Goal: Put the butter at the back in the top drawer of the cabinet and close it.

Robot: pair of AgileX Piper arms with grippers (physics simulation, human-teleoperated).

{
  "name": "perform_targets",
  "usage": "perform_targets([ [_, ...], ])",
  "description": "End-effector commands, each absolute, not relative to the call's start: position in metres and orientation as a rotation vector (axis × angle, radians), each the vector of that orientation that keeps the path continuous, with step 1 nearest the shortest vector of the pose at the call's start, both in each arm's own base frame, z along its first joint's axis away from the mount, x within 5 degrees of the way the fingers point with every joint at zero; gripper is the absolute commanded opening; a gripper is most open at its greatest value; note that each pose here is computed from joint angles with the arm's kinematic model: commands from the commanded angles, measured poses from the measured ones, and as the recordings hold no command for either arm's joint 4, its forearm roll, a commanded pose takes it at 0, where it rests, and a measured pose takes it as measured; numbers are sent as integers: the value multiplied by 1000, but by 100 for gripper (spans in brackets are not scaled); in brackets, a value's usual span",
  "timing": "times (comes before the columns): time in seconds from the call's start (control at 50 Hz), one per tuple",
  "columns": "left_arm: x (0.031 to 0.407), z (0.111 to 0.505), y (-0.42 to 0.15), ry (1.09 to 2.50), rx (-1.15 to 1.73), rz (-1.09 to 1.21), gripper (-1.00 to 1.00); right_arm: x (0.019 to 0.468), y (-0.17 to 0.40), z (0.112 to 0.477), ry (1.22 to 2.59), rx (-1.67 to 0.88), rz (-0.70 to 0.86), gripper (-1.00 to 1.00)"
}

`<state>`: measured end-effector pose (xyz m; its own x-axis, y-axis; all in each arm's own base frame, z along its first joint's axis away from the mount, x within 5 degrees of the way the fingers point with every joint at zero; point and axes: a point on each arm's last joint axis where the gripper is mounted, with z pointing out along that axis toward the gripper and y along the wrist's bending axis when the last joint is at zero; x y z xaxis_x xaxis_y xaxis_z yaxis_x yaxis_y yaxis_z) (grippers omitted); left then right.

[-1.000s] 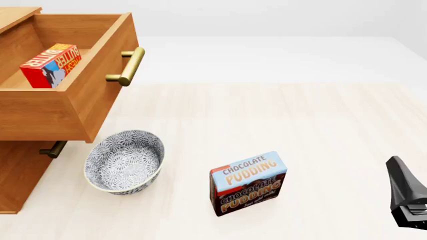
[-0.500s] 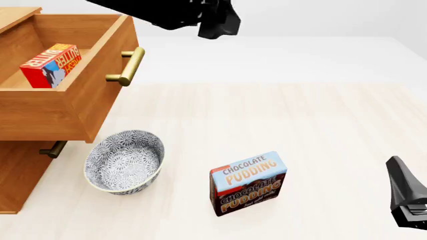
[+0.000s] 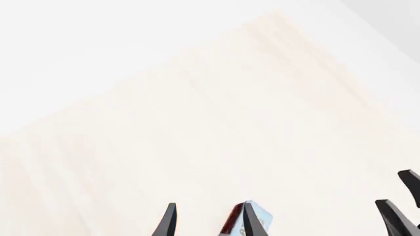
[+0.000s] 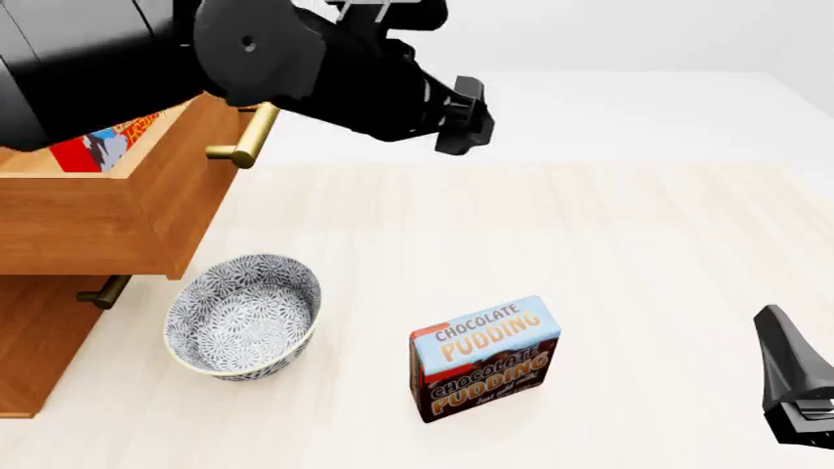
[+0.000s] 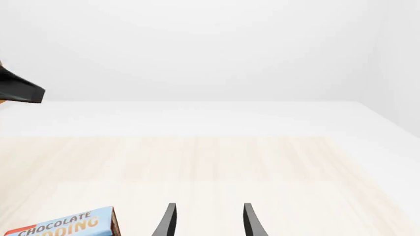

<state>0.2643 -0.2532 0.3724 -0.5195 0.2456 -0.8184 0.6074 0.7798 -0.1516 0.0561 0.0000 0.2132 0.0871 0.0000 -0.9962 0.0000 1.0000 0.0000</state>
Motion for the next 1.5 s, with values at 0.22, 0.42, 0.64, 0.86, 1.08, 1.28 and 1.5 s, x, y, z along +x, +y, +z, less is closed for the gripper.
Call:
perform_targets([
  [0.22,278,343,-238,2172,592,-487,100,56,0,213,1484,0,0,100],
  [0.42,282,339,-229,2183,571,-465,100,56,0,213,1484,0,0,100],
  [0.64,290,336,-218,2193,550,-433,100,56,0,213,1484,0,0,100],
  [0.86,293,338,-206,2195,529,-409,100,56,0,213,1484,0,0,100],
  [1.08,298,338,-189,2202,489,-377,100,56,0,213,1484,0,0,100],
  [1.28,300,335,-172,2213,439,-351,100,56,0,213,1484,0,0,100],
  [1.5,301,334,-152,2225,389,-318,100,56,0,213,1484,0,0,100],
])
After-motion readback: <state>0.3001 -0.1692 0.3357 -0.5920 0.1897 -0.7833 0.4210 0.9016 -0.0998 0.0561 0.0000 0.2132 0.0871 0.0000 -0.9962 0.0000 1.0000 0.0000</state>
